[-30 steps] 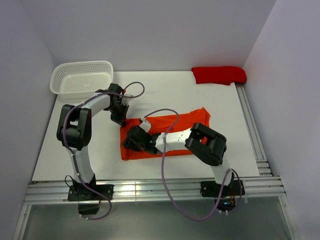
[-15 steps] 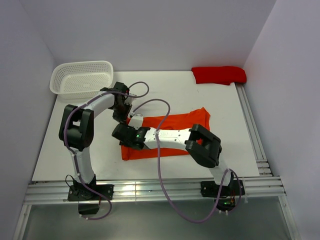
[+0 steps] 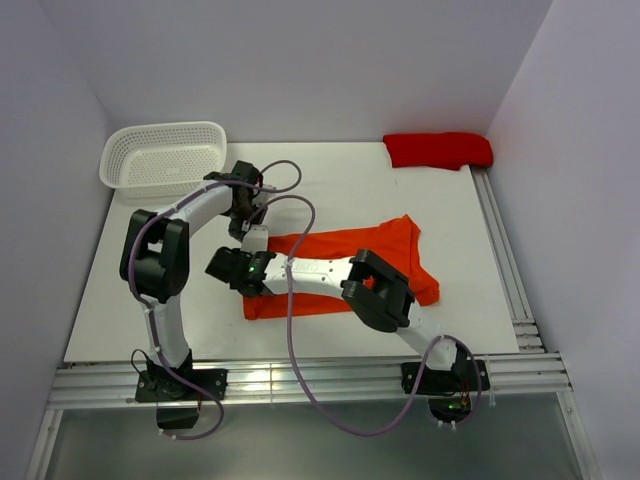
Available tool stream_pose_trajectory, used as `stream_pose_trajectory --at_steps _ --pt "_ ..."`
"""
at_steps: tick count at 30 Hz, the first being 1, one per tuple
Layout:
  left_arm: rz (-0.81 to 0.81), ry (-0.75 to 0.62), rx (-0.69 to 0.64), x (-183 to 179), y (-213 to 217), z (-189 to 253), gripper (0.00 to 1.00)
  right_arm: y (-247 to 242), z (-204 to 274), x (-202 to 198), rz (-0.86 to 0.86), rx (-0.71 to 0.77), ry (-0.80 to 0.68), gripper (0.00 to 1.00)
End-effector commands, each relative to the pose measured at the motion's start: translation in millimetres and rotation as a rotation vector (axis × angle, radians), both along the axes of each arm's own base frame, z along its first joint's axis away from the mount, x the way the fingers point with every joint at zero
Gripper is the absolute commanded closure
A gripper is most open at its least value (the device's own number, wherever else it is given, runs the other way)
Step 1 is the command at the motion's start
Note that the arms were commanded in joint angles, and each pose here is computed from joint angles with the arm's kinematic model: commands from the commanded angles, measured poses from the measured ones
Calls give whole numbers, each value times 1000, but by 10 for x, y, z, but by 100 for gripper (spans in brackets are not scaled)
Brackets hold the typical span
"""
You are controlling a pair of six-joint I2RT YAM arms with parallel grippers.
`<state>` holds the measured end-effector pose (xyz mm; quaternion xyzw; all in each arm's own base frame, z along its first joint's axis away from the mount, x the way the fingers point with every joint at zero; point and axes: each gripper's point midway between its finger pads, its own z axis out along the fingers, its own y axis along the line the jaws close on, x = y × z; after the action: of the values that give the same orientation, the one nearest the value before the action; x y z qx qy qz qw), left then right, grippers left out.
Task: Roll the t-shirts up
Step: Roll the tshirt
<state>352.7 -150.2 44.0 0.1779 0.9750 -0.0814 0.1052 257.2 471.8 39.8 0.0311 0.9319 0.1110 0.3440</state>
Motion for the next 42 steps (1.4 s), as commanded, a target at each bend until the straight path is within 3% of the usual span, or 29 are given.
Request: stream_pose_trajectory --at_steps 1,4,7,8,12,14,16,20,21,23,24,30,37,42 --pt "12 -9 0 58 -57 58 100 -35 7 15 -15 -61 -24 50" --pt "10 -6 2 56 -63 58 100 -72 -78 -46 -14 -80 3 52" --pt "9 -6 2 73 -76 58 100 -113 -165 -131 -10 -104 30 61" --pt "9 -4 4 70 -72 55 100 -124 -188 -158 -9 -112 38 70" --pt "10 5 4 86 -84 29 97 -123 -228 -234 0 -98 67 78" --pt "9 -4 -4 114 -103 62 86 -153 -312 -295 17 -80 89 82" --pt "1 -14 -22 149 -136 119 70 -66 -296 -334 51 14 97 84" --pt "-31 -44 -91 236 -213 342 48 27 -260 -386 91 209 128 85" --pt "-32 -40 -110 226 -226 413 45 146 -60 -289 91 326 101 85" --pt "-90 -62 -169 277 -269 580 39 53 -177 -366 107 381 147 85" --pt "-103 -63 -195 268 -286 653 37 150 -17 -315 111 483 126 85" --pt "-132 -26 -315 143 -85 735 34 27 14 -264 125 777 189 85" --pt "-166 72 -372 -202 84 269 33 -86 -118 -261 107 931 255 86" --pt "-142 76 -406 -203 28 -16 33 -117 -178 -269 91 987 287 87"
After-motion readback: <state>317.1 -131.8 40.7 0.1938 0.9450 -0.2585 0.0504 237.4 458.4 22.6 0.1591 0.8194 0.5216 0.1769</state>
